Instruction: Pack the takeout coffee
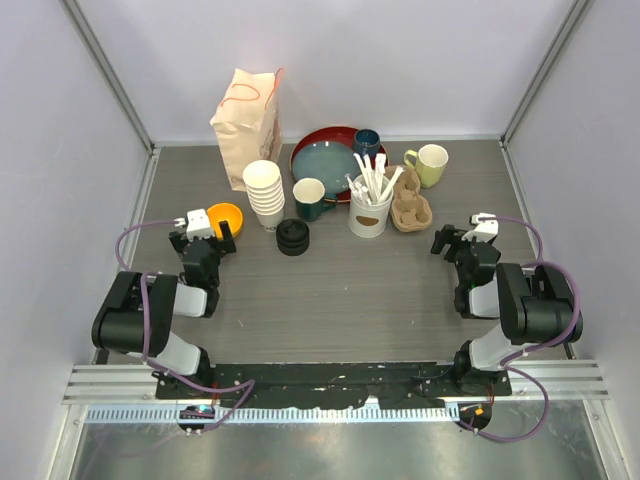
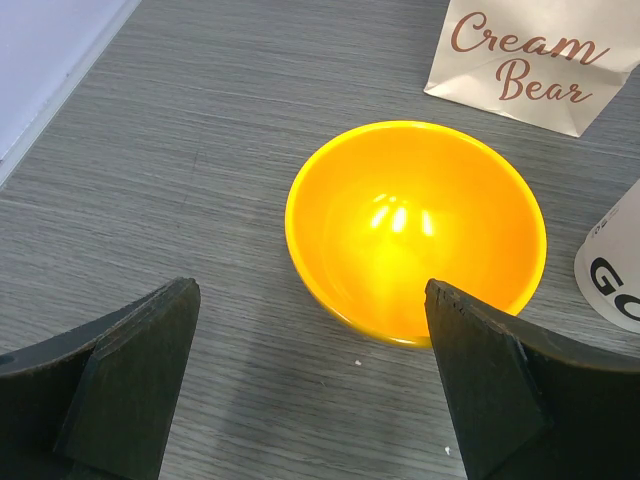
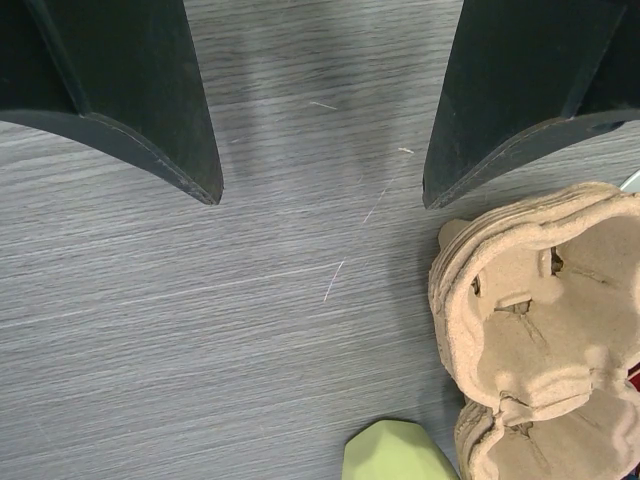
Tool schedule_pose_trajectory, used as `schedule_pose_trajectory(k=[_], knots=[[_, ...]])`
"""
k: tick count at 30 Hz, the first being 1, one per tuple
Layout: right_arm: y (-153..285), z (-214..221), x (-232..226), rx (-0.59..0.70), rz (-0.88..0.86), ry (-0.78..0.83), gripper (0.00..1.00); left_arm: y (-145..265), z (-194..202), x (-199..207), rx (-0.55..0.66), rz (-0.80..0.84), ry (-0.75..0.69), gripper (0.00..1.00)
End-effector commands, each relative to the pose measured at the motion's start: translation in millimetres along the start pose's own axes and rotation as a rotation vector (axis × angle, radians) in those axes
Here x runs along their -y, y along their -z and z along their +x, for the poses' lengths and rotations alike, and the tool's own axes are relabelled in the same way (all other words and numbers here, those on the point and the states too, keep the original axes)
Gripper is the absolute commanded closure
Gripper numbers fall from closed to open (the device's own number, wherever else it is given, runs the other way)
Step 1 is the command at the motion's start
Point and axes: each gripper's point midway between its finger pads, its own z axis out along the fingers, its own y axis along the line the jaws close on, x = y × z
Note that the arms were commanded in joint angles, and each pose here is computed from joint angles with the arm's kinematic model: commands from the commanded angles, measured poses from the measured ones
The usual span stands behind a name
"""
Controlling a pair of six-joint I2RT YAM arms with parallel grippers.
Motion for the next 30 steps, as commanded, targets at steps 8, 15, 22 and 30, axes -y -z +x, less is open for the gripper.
schedule_pose_trajectory(k=[8,15,22,30], knots=[[4.0,-50.7,-0.3,0.123,0.025,-0.005,0.14,-4.5,-17.3,-0.3,0.051,-0.008,0.018,0.0],[16.4,-105.8,-16.6,0.209,-0.03,-0.08,0.15,-12.5,-40.5,14.5,-0.046,0.059,-0.051,0.1],[21.6,-146.5,-47.3,0.168,-0.159,-0.142,0.16,-6.2,-73.9,19.3,-0.338,0.174,-0.114,0.27],[34.2,-166.3,-58.1,0.098,-0.195,-0.124,0.18,21.8,-152.9,78.8,-0.423,0.495,-0.012,0.37]])
